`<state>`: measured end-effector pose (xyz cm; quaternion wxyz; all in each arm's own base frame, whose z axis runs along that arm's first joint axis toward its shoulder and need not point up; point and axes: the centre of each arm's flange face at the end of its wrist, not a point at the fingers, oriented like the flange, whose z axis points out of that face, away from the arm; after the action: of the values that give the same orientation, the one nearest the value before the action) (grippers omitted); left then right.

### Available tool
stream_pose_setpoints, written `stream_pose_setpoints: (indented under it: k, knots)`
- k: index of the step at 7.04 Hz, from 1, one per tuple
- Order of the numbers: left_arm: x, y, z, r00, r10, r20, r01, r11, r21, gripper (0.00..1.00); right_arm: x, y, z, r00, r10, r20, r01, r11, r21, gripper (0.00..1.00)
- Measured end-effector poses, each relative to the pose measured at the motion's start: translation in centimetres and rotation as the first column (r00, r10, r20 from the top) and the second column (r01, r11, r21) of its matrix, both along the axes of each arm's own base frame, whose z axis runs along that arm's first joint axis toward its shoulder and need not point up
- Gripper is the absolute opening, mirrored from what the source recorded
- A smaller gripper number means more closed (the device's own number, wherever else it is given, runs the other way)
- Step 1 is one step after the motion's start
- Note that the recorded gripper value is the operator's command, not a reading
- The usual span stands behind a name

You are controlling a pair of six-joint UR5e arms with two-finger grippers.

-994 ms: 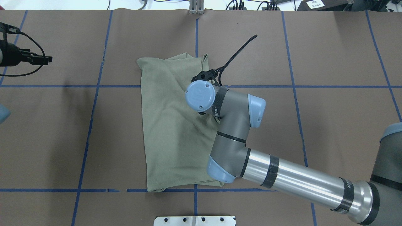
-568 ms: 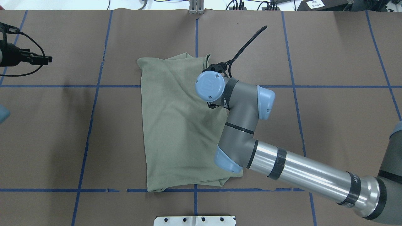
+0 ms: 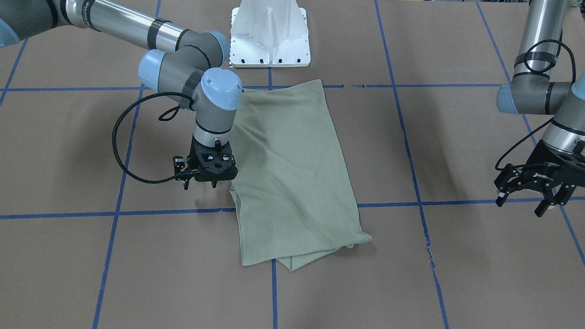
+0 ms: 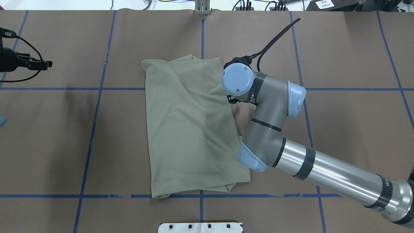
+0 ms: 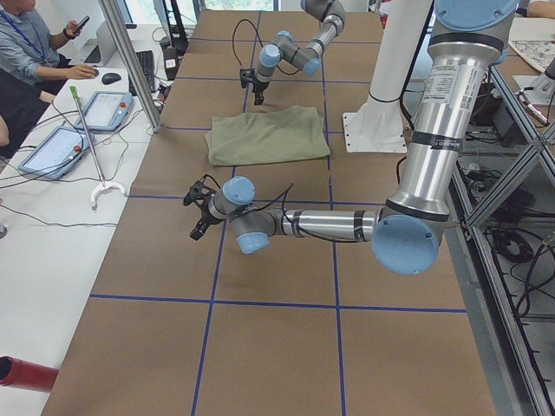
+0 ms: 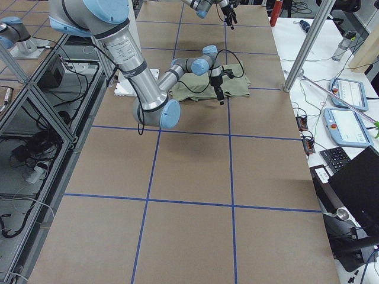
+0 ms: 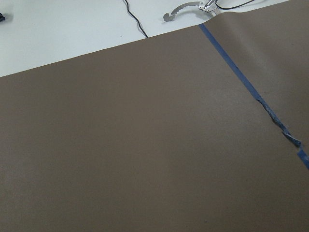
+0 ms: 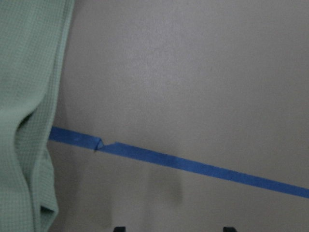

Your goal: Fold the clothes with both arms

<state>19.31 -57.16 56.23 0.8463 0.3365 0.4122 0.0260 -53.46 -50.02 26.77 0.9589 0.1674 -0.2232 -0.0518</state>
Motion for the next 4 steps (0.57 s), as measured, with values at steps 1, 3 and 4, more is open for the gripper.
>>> stream_pose_setpoints:
  k: [1, 3, 4]
  knots:
    - [-0.2, 1.4, -1.8, 0.998, 0.011, -0.067, -0.013, 1.0, -0.029, 1.0, 2.2, 1.4, -2.5, 0.996, 0.016, 0.091, -0.016, 1.0, -0.001, 1.0]
    - [-0.1, 6.8, -7.0, 0.98, 0.032, -0.196, -0.051, 0.994, -0.096, 1.0, 7.0, 7.0, -4.2, 0.935, 0.103, 0.338, -0.097, 0.995, -0.033, 1.0]
    - [1.5, 10.4, -10.4, 0.963, 0.043, -0.267, -0.087, 0.984, -0.155, 1.0, 8.3, 9.6, -3.2, 0.876, 0.151, 0.458, -0.133, 0.989, -0.071, 1.0]
